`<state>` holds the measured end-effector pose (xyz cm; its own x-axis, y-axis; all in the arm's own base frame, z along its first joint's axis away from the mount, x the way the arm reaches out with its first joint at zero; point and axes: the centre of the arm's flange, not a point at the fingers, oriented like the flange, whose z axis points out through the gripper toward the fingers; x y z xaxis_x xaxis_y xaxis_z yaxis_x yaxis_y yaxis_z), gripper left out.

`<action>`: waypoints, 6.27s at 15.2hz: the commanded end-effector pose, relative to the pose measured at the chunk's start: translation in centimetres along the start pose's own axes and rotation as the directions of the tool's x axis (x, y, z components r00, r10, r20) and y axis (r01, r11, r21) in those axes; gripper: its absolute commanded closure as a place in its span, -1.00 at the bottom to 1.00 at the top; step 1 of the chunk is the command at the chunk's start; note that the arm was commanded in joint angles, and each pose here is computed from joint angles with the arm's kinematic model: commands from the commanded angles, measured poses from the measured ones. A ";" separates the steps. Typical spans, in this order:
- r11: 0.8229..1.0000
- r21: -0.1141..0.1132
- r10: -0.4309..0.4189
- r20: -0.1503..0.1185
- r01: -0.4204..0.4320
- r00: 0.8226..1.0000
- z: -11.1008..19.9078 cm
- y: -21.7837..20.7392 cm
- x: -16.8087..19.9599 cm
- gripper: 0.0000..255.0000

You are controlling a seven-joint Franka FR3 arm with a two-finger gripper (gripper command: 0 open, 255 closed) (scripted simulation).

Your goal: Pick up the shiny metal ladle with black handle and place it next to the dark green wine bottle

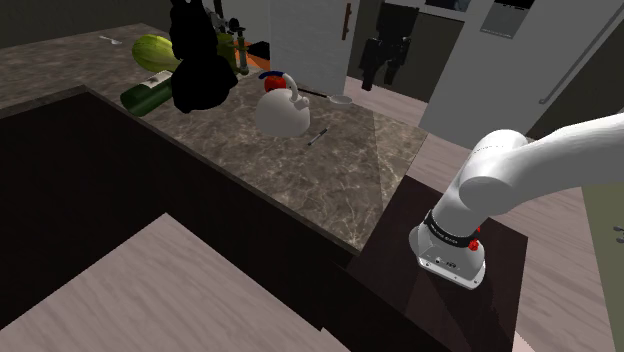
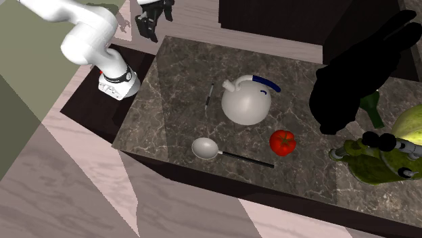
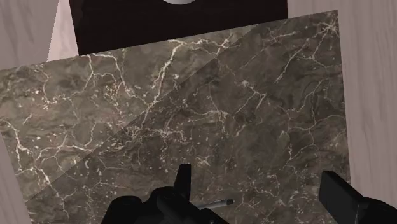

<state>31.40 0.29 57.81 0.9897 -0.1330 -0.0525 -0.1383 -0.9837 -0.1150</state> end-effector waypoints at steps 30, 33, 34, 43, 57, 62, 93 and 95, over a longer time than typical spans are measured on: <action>0.986 -0.020 -0.168 -0.112 0.166 0.979 13.4 19.4 28.3 -1.00; 0.983 -0.023 -0.185 -0.124 0.183 0.975 14.6 21.1 31.5 -1.00; 0.982 -0.024 -0.190 -0.127 0.189 0.973 15.0 21.7 32.6 -1.00; 0.978 -0.027 -0.207 -0.139 0.206 0.968 18.7 23.4 36.3 -1.00; 0.978 -0.027 -0.207 -0.139 0.206 0.968 20.0 23.4 36.4 1.00; 0.978 -0.027 -0.207 -0.139 0.206 0.968 20.0 23.3 36.5 1.00; 0.978 -0.027 -0.207 -0.139 0.206 0.968 4.3 21.5 35.6 1.00; 0.978 -0.027 -0.207 -0.139 0.206 0.968 4.3 20.2 35.7 1.00</action>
<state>63.60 -24.59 49.14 0.9921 0.0584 0.1108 0.0691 -0.9930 -0.0960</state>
